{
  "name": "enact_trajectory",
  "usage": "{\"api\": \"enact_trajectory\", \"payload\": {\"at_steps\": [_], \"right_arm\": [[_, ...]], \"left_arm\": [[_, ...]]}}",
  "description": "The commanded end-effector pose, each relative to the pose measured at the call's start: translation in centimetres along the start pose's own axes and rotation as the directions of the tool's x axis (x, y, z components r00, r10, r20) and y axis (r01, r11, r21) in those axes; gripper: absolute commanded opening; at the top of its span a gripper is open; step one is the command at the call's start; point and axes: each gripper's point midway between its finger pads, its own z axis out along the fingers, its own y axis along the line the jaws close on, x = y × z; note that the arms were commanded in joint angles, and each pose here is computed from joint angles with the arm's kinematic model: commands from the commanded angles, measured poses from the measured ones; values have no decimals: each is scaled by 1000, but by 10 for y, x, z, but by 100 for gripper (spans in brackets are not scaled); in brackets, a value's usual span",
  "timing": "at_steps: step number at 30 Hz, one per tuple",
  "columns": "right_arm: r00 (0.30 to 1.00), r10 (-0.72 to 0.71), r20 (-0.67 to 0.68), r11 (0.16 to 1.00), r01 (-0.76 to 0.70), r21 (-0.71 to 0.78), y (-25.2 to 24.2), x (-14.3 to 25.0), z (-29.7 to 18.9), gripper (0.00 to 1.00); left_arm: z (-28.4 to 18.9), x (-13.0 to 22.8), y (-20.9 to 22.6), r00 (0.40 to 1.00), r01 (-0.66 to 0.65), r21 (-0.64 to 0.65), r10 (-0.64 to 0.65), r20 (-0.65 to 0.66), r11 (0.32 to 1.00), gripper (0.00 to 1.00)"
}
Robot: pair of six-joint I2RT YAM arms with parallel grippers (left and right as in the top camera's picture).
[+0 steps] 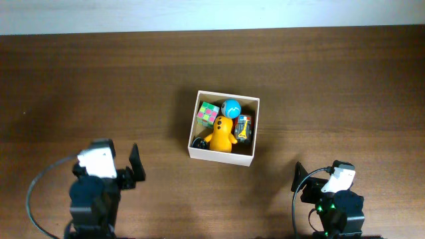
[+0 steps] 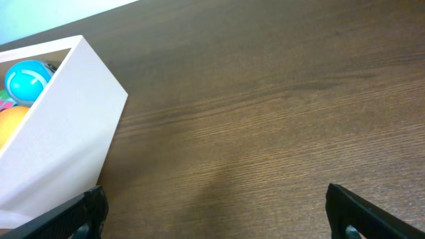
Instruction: Pack container
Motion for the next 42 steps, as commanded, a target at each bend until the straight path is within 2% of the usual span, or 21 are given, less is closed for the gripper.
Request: {"api": "enact_trajectory", "payload": {"at_steps": [1, 19, 42], "right_arm": [[1000, 5, 6, 1000, -5, 7, -2, 0, 1, 99], [1000, 5, 6, 1000, -5, 7, -2, 0, 1, 99], [1000, 5, 6, 1000, -5, 7, -2, 0, 1, 99]], "left_arm": [[0, 24, -2, 1000, -16, 29, 15, 12, 999, 99], [26, 114, -2, 994, -19, 57, 25, -108, 998, 99], [26, 115, -2, 994, -19, 57, 25, -107, 998, 99]]}}
